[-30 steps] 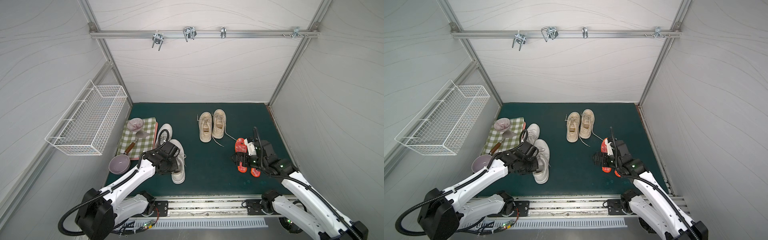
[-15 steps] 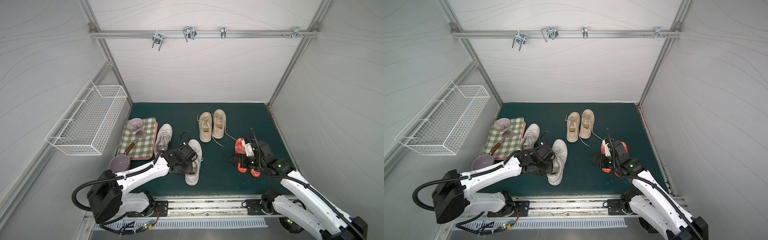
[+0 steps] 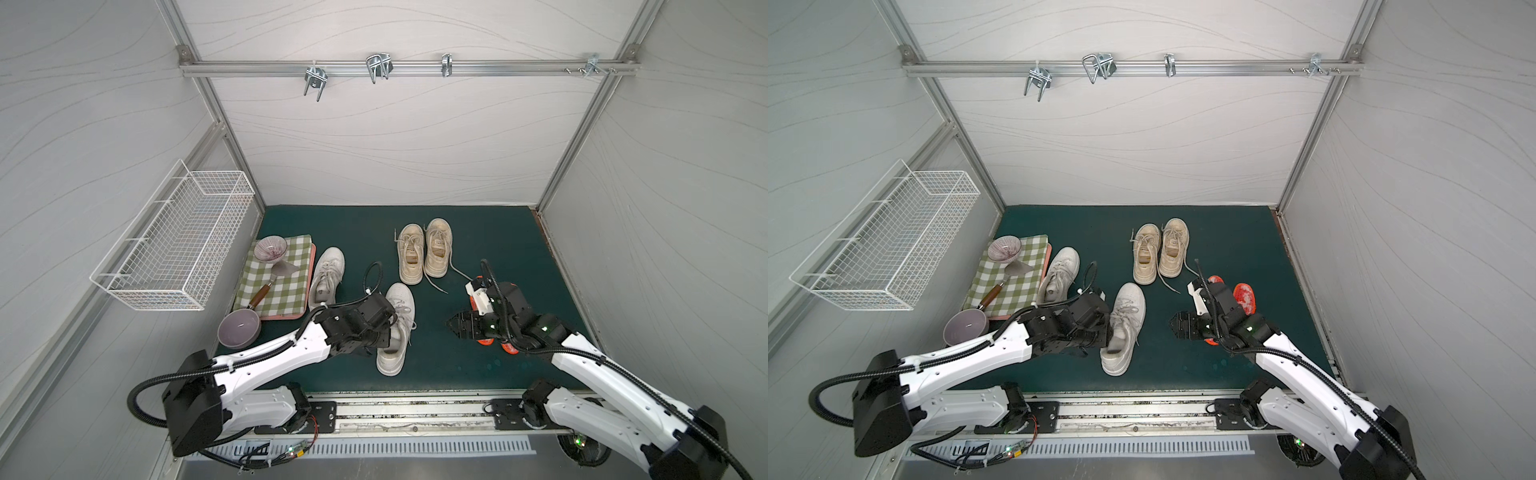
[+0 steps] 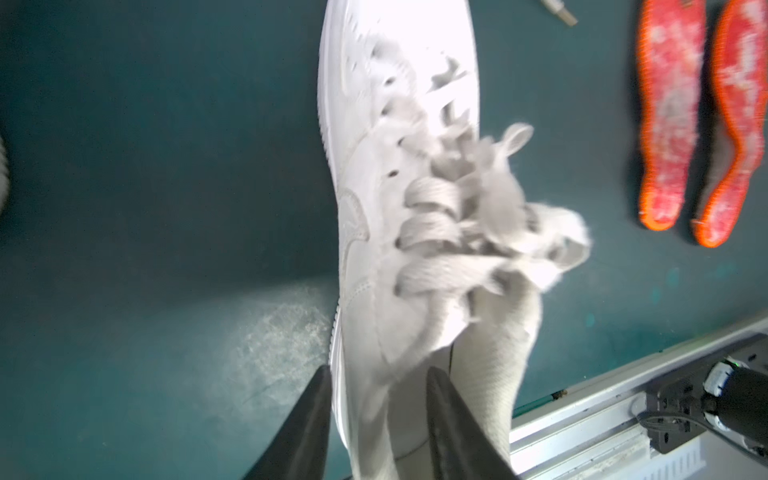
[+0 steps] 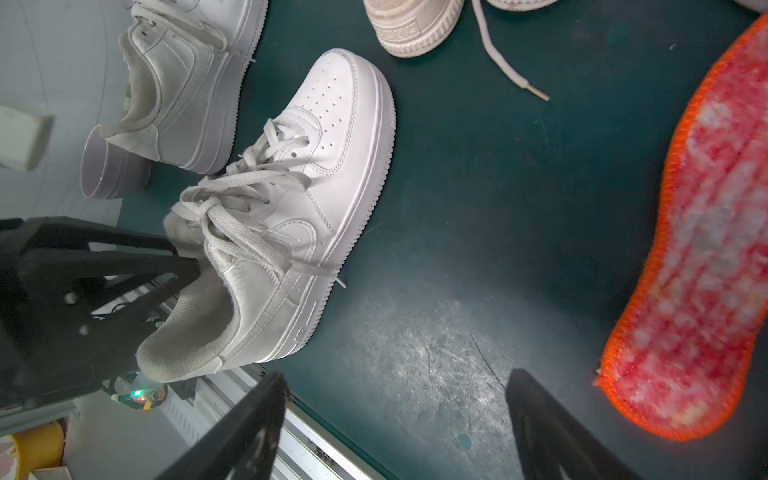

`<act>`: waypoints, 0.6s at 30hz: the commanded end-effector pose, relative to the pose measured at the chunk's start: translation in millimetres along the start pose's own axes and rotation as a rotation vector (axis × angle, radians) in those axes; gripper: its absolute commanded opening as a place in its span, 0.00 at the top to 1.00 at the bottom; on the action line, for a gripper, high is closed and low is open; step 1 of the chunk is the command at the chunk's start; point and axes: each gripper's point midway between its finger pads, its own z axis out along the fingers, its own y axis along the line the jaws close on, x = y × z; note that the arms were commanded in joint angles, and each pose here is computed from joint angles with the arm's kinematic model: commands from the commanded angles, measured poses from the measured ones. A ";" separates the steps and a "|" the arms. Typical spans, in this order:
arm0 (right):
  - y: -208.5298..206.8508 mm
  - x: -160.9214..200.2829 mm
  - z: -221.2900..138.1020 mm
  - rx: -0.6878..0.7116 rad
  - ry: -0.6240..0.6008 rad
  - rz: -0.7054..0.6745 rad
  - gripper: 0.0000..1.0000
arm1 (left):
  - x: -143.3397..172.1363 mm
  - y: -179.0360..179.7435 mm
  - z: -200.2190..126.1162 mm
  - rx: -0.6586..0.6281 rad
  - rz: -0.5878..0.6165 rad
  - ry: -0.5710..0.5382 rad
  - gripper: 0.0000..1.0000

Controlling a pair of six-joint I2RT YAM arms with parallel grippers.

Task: Remove the insole from the shoe
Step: Adjust the shoe at the center of the board, then pick up the shoe from the center of the board.

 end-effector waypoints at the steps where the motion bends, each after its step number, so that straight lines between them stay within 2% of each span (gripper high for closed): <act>1: 10.3 -3.3 9.0 -0.044 0.018 -0.041 0.22 | -14.6 2.9 -3.8 0.036 0.011 -0.086 0.54; 7: 15.6 -16.7 26.8 -0.041 0.051 -0.068 0.31 | -28.5 -13.9 -2.2 0.162 0.043 -0.108 0.54; 11: 18.8 -20.1 39.7 -0.039 0.077 -0.081 0.36 | -31.0 -18.8 3.4 0.159 0.069 -0.094 0.55; 18: 34.5 -19.1 57.7 -0.064 0.110 -0.114 0.42 | -30.9 -19.3 18.6 0.121 0.105 -0.057 0.70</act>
